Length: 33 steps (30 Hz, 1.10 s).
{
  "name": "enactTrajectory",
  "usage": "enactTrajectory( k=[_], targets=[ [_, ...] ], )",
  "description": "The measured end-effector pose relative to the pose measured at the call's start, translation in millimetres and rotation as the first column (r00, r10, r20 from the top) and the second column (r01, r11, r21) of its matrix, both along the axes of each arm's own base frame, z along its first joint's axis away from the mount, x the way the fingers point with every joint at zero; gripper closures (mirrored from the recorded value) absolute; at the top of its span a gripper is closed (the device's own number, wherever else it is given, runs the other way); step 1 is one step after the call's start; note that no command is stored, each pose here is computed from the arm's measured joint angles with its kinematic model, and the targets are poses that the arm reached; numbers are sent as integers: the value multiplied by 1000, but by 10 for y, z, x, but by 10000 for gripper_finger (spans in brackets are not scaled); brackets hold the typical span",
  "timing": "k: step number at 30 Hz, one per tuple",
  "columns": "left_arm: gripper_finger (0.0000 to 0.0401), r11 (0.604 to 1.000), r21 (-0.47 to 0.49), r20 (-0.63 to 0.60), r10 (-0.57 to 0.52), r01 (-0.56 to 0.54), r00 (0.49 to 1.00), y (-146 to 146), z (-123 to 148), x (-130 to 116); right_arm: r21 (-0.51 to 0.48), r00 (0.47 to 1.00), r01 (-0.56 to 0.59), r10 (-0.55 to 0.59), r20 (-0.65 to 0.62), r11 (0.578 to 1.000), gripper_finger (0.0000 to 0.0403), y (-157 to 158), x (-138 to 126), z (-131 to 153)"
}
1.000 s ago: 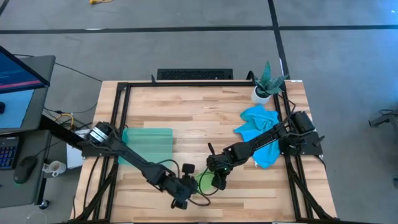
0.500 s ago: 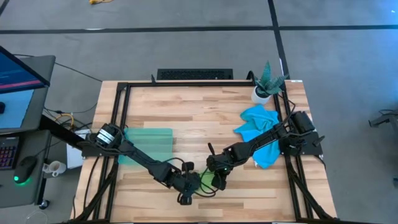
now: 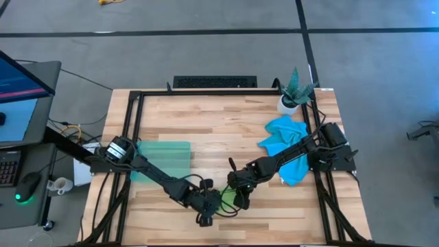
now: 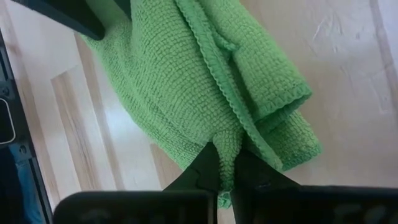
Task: Roll microfiber towels into tight, uniform cylinder then place into a basket
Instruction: Roll the green towel
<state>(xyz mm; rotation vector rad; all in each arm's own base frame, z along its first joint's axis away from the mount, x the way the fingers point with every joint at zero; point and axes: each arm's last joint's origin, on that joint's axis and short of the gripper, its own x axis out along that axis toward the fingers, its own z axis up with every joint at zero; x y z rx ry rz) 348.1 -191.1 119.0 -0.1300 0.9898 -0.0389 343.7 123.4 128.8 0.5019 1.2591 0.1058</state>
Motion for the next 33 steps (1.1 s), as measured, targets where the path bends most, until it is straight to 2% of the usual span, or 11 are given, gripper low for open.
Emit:
enactTrajectory(
  k=[5, 9, 17, 23, 28, 31, 33],
  targets=[
    [226, 1000, 1, 8, 5, -5, 1000, -3, 1, 3, -14, 999, -39, 40, 17, 999, 352, 12, -1, 0],
    [209, 1000, -18, 1, 10, -10, 1000, -4, 0, 3, -12, 999, -40, 41, 18, 999, 326, 23, -3, 0],
    [212, 1000, -30, -9, 3, -3, 1000, -4, -4, -1, 14, 998, -60, 60, 6, 998, 260, -30, -1, 23],
    [213, 999, -36, -11, 6, -6, 1000, -5, -4, -1, -35, 991, -125, 127, 39, 992, 238, -81, -88, 243],
    [214, 999, -47, -13, 22, -23, 1000, -5, -5, -1, -179, 987, -130, 144, 70, 975, 234, -131, -264, 570],
    [214, 999, -49, -11, 23, -23, 1000, -6, -4, 1, -310, 983, -102, 142, 112, 945, 235, -73, -411, 757],
    [214, 999, -48, -11, 21, -22, 1000, -6, -4, 0, -371, 969, -109, 181, 166, 922, 237, 16, -532, 787]
  ],
)
